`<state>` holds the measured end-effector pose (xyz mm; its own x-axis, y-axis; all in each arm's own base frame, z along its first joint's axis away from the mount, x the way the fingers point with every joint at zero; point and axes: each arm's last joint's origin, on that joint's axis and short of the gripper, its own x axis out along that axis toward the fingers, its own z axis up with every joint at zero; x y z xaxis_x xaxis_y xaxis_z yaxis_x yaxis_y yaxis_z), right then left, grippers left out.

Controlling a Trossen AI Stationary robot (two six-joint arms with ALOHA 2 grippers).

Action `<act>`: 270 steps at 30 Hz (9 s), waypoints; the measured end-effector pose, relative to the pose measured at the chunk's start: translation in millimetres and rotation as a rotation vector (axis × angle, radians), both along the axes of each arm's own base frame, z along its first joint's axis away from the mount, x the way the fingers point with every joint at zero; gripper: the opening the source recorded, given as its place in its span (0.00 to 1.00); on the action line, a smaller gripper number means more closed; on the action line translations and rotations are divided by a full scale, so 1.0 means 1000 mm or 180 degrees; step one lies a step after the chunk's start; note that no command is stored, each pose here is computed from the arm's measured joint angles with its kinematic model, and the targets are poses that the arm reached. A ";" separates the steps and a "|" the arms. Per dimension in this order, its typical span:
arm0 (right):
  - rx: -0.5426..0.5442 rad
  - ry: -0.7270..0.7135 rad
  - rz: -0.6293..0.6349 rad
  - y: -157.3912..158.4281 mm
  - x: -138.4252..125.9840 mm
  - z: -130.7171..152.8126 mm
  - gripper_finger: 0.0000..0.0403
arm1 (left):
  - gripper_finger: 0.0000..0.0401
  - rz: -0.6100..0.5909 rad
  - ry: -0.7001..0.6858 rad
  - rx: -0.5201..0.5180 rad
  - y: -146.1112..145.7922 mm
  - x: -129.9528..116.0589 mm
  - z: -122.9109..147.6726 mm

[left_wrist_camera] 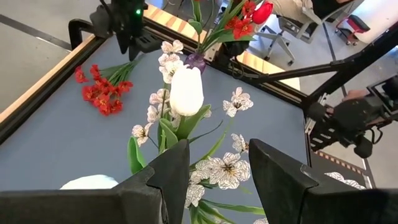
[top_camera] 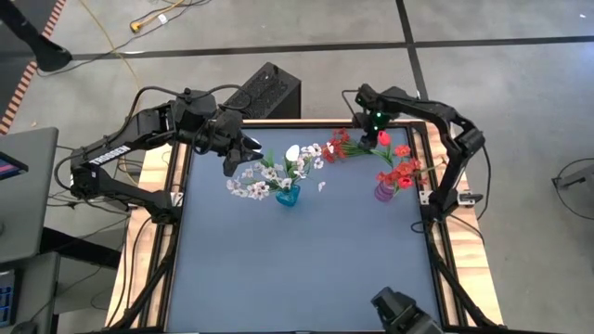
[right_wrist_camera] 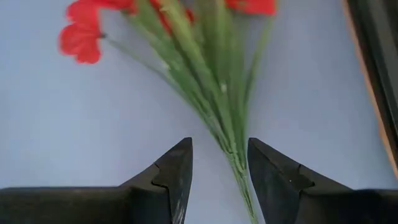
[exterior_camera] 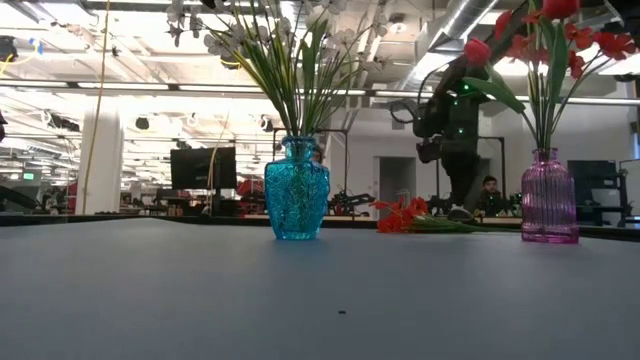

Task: Sort flowers into vase by color
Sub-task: Put the red flowers into the violet vase, then return to Home Position

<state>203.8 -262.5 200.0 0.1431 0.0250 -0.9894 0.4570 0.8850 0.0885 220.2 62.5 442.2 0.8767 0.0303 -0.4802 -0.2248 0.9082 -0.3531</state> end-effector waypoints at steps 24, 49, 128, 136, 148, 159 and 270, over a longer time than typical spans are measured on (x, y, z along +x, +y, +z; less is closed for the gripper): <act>-0.0341 0.0056 0.0633 0.018 0.032 -0.043 0.45 | 0.39 0.0089 0.0000 -0.0058 0.000 0.000 0.000; -0.1399 -0.0848 -0.0158 0.046 0.003 0.081 0.07 | 0.39 -0.0022 0.0016 -0.0036 -0.001 0.000 -0.001; -0.2363 -0.4158 -0.2072 0.249 -0.191 0.099 0.07 | 0.39 -0.0095 -0.0213 -0.0250 -0.004 0.003 0.005; -0.2258 -0.4090 -0.2065 0.242 -0.186 0.088 0.07 | 0.39 -0.0096 -0.0213 -0.0251 -0.004 0.003 0.005; -0.2092 -0.4059 -0.1434 0.245 -0.183 0.085 0.07 | 0.39 -0.0097 -0.0213 -0.0249 -0.004 0.003 0.005; -0.1909 -0.3721 -0.1509 0.246 -0.183 0.074 0.08 | 0.39 -0.0113 -0.0215 -0.0260 -0.004 0.003 0.006; -0.3208 -0.1582 -0.3705 0.181 -0.208 0.098 0.04 | 0.39 0.0317 -0.0697 0.1022 -0.002 -0.060 0.018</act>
